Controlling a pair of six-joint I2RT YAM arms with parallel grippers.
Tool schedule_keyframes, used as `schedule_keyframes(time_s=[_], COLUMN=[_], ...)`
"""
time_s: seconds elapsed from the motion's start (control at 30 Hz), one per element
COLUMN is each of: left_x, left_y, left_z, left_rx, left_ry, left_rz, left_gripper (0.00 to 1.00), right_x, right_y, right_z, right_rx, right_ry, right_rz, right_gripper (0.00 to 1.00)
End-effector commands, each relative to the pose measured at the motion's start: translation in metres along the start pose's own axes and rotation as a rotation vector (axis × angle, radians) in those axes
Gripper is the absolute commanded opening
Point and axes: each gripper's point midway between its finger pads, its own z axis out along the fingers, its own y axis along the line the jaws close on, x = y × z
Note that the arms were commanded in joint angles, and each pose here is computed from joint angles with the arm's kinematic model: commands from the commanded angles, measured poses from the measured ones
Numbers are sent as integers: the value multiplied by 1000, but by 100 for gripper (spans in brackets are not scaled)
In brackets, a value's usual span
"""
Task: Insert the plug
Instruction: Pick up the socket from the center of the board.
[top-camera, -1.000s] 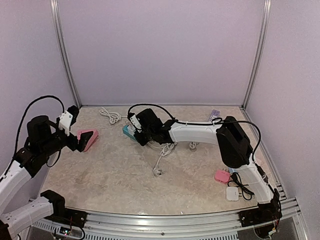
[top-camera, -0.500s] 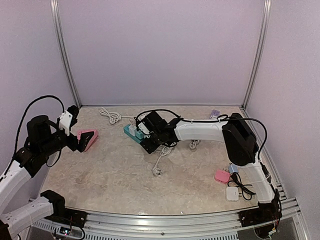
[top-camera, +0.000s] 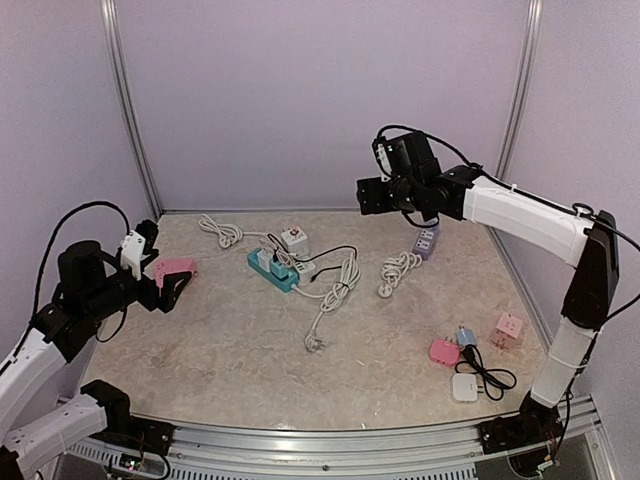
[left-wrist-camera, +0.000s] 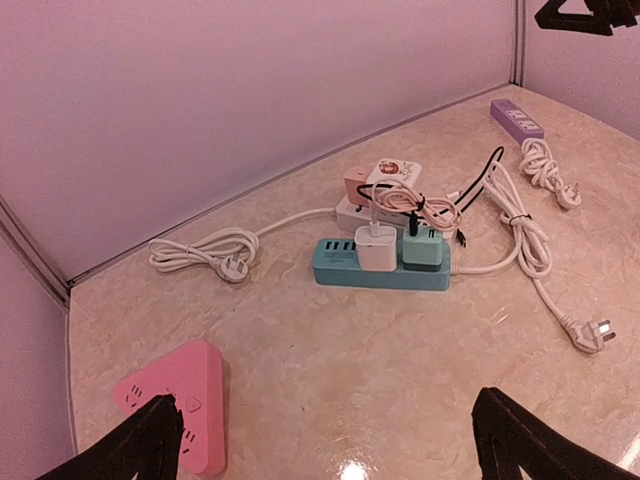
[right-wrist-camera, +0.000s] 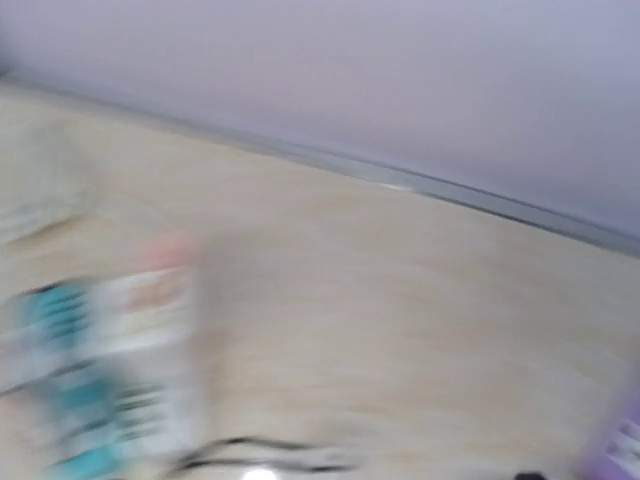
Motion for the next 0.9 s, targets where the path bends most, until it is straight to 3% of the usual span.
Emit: schedule_keyframes(time_s=[0.0,0.23,0.27,0.3,0.33,0.57,0.77,0.83,0.87], left_x=[4,15,17,18,20,31,28,27,27], left_y=[-1,-2,-2,-2,-1,-2,-2,-2,-2], left_z=[-1,-6,-6,-7,-7,-7,-8,-8,-8], left_rx=[2,-13,-16,-20,-24,-31,-34,-34,-32], left_ry=[-15,-17,-16,-17,-15,-8,-22,-25,-27], left_rz=[-45,-55,-54,-55,-57,-50,-43,-41,-41], left_gripper=[99,99,99,99,99,99,99,99,99], right_x=[68,111,119,122,127,162,199,203,202], right_y=[-108,-215,-224,-231,-236,-258,-260,-257,-256], right_z=[43,98,109,118,128,172,176,176,175], right_rx=[291,473,481,486,492,556,555,536,524], right_ry=[226,366,388,401,415,497,566,574,574], right_rz=[163,341,363,380,389,422,464,458,453], right_gripper=[81,83,88,98,99,99,92,81,69])
